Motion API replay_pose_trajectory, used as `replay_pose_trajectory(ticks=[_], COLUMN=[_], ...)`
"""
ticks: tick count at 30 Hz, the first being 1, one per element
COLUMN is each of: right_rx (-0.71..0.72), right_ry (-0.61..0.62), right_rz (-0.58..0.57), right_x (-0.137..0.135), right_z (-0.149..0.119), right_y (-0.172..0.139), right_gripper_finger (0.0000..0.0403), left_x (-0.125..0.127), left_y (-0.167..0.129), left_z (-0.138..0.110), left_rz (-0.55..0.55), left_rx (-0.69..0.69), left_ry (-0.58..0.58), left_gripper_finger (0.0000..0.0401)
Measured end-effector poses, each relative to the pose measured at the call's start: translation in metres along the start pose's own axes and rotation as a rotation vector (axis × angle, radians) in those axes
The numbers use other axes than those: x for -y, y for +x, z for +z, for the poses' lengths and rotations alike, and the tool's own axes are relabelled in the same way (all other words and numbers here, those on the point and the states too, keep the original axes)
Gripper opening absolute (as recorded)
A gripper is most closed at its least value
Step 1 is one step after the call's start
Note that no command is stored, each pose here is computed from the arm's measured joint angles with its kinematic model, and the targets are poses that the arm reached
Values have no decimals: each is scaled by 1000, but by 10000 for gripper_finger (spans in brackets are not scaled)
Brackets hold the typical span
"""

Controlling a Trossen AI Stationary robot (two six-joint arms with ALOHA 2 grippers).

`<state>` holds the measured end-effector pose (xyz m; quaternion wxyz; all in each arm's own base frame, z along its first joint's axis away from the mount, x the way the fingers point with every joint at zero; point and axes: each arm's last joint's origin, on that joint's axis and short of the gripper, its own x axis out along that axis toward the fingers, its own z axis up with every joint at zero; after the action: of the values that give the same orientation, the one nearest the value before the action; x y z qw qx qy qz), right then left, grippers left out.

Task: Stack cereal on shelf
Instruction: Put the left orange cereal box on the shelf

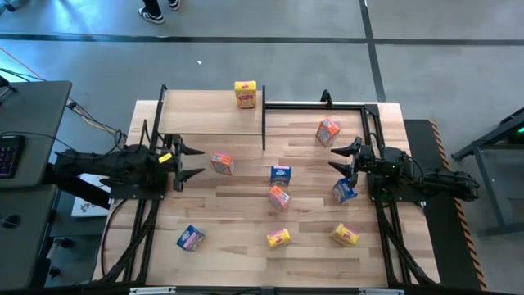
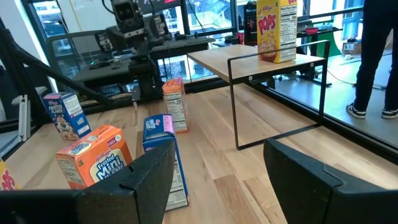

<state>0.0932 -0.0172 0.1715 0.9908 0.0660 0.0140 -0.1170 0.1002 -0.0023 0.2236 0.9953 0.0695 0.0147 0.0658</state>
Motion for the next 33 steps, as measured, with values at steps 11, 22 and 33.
replay_pose_trajectory(ticks=[11,22,33], right_rx=[0,0,0], right_ry=[0,0,0], right_rz=[0,0,0], right_x=[0,0,0], right_z=[0,0,0], right_y=[0,0,0], right_gripper_finger=[238,238,238], left_x=[-3,2,-7], left_y=[16,48,76], left_z=[39,44,19], left_rz=[18,-8,52], left_rx=[-258,-407,-587], left_ry=[88,184,199], left_gripper_finger=[251,251,269])
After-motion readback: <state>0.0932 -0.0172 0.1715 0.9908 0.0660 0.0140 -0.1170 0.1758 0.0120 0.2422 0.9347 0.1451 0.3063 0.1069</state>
